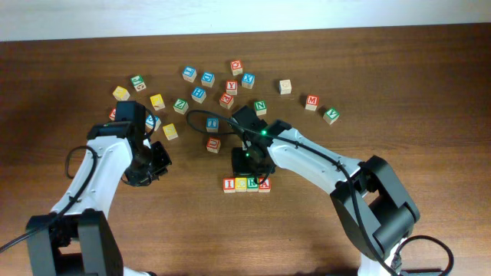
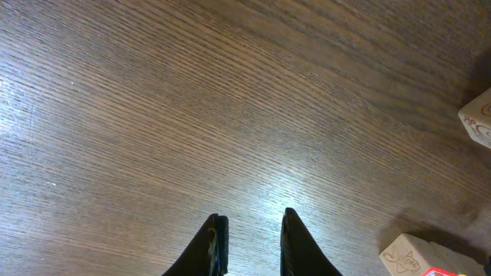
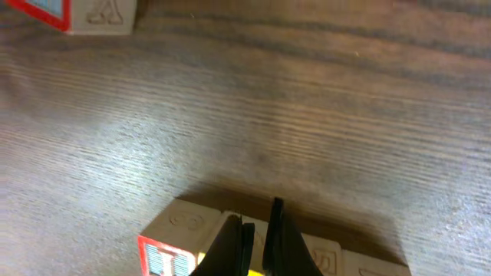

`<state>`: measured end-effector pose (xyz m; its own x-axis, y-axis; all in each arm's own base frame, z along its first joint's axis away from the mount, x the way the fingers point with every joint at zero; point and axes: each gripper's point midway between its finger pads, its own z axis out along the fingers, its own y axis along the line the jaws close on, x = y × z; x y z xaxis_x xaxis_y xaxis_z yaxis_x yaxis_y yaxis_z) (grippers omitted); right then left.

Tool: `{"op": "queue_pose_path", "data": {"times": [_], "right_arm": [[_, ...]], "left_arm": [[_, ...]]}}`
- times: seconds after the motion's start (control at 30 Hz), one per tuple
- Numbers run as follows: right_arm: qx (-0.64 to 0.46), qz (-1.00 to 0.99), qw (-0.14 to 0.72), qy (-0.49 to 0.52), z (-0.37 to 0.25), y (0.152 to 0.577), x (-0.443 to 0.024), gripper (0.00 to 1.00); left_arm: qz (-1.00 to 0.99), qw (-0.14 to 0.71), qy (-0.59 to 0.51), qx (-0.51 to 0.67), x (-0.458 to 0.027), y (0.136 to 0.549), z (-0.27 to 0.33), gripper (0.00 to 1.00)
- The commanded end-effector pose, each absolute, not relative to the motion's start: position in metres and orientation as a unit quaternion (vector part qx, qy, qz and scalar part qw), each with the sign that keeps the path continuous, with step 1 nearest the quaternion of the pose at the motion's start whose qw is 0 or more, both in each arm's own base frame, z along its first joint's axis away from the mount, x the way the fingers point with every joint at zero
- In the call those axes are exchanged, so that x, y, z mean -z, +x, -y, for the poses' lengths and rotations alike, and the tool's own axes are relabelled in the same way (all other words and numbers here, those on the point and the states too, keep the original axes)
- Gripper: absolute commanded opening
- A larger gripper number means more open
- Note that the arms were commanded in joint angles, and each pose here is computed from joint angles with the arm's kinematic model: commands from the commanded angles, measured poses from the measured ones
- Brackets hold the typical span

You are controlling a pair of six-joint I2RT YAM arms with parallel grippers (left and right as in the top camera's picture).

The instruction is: Spell out ICRA

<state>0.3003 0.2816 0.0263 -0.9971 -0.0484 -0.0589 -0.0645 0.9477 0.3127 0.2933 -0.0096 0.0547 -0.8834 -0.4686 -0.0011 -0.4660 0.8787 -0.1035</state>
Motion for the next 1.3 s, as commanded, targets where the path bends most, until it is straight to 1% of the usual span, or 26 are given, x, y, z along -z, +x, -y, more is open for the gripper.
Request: {"op": "queue_pose_path", "data": {"times": [0.0,0.1,0.17,0.27,0.4,0.53,0.6,0.7,0.83,1.0,1.13,1.23,1.27], "right_arm": [[-0.162,-0.986,0.029,-0.010,-0.273,0.314,-0.027,0.04],[-0.160,-0.987,0.030,0.017,-0.255,0.330,-0.037,0.04],[-0.169,-0.985,0.020,0.010,-0.245,0.337,-0.048,0.04],[-0.160,-0.987,-0.005,0.025,-0.221,0.338,-0.057,0.04],[-0.123,-0.990,-0.058,0.026,-0.184,0.320,-0.055,0.04],[-0.028,-0.993,-0.115,0.027,-0.139,0.289,-0.053,0.04],[-0.008,-0.990,-0.140,0.028,-0.130,0.274,-0.047,0.04],[-0.028,-0.987,-0.153,0.027,-0.139,0.262,-0.032,0.04],[-0.084,-0.987,-0.139,0.008,-0.171,0.264,-0.024,0.04],[-0.091,-0.990,-0.108,-0.009,-0.203,0.264,-0.018,0.04],[-0.088,-0.990,-0.106,-0.015,-0.205,0.262,-0.017,0.04],[-0.089,-0.990,-0.105,-0.015,-0.205,0.262,-0.017,0.04],[-0.090,-0.990,-0.103,-0.016,-0.206,0.263,-0.017,0.04]], "left_arm": [[-0.968,0.012,-0.247,0.045,-0.051,0.289,0.007,0.16],[-0.969,0.012,-0.240,0.051,-0.048,0.288,0.013,0.13],[-0.973,0.014,-0.224,0.051,-0.047,0.289,0.022,0.09],[-0.980,0.020,-0.188,0.054,-0.043,0.293,0.044,0.09],[-0.989,0.010,-0.141,0.052,-0.031,0.292,0.073,0.09],[-0.993,-0.018,-0.106,0.057,-0.018,0.281,0.097,0.09],[-0.993,-0.034,-0.086,0.074,-0.014,0.274,0.115,0.09],[-0.994,-0.036,-0.069,0.074,-0.013,0.270,0.125,0.09],[-0.994,-0.031,-0.062,0.081,-0.013,0.271,0.131,0.10],[-0.993,-0.034,-0.062,0.090,-0.014,0.270,0.134,0.10],[-0.993,-0.042,-0.063,0.086,-0.009,0.269,0.134,0.10],[-0.991,-0.069,-0.064,0.091,0.004,0.263,0.137,0.10],[-0.991,-0.074,-0.064,0.090,0.009,0.262,0.138,0.08]]}}
